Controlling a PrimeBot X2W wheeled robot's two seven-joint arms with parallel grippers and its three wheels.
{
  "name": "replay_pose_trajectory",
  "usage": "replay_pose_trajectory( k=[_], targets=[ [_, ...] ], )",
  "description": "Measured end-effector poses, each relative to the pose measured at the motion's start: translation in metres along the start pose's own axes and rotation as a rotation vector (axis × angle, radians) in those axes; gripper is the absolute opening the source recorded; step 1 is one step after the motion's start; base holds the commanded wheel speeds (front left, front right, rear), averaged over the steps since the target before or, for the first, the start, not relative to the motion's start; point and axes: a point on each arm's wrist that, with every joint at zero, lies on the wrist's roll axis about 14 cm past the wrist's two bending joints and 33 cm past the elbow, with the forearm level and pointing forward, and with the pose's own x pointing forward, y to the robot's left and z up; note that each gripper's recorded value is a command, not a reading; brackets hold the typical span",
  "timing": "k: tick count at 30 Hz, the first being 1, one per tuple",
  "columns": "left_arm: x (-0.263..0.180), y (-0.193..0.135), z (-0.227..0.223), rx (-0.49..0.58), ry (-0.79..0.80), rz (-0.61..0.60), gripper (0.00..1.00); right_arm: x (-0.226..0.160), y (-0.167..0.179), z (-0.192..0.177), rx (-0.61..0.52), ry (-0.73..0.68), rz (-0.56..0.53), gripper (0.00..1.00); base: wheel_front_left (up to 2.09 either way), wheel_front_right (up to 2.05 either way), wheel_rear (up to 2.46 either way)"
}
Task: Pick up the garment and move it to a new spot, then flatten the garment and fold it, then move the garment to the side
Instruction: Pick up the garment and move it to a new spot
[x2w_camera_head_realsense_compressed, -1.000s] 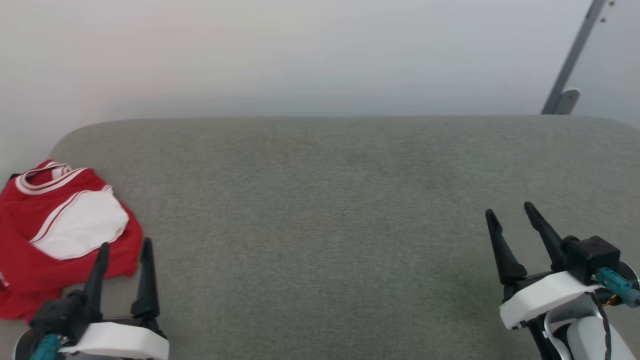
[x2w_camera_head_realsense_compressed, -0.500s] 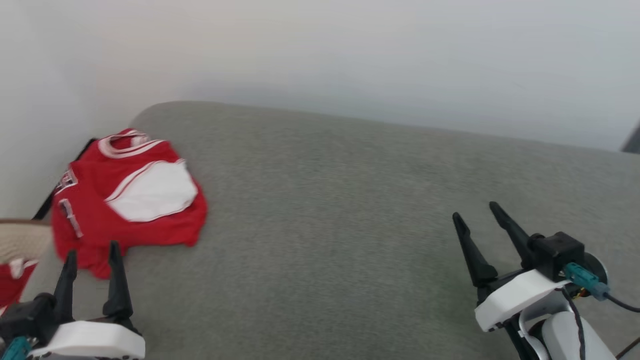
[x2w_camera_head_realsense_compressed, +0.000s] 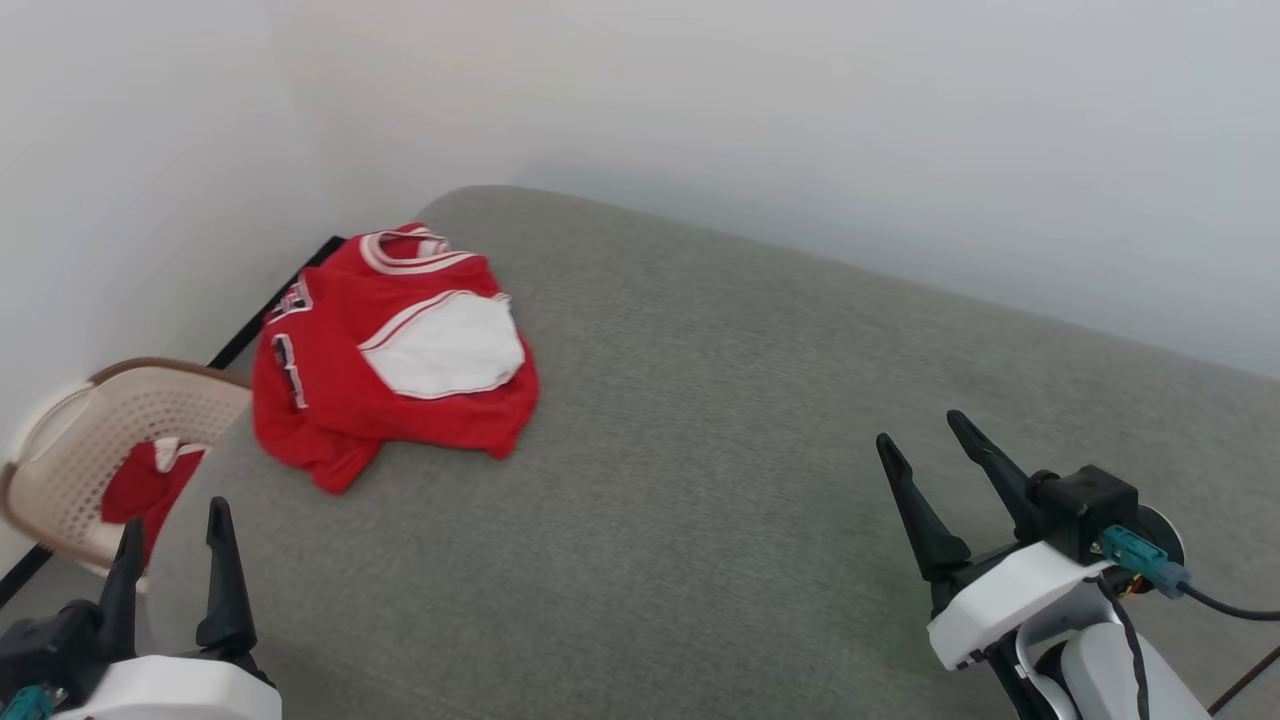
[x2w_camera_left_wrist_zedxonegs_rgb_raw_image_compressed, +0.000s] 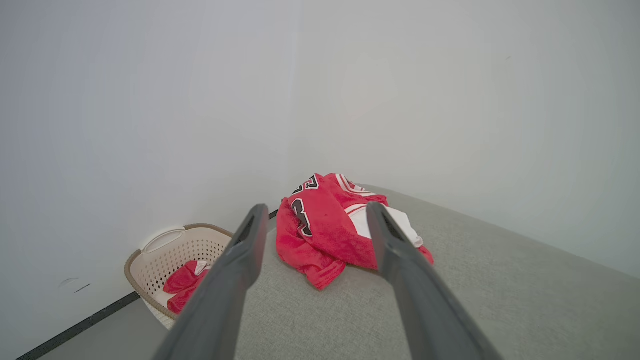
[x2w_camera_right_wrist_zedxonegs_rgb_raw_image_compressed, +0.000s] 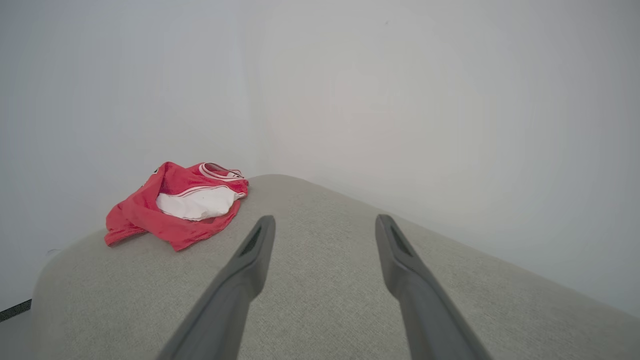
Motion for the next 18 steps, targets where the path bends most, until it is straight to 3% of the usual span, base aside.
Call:
replay_pose_trajectory(
  k=[10, 18],
  targets=[
    [-0.018, 0.028, 0.003, -0.002, 0.003, 0.082, 1.00, 0.015, 0.024, -0.004, 0.012, 0.007, 0.067, 1.00, 0.00, 0.00, 0.00],
    [-0.019, 0.034, 0.002, -0.014, 0.016, 0.101, 1.00, 0.016, 0.024, -0.007, 0.019, 0.008, 0.068, 1.00, 0.00, 0.00, 0.00]
  ],
)
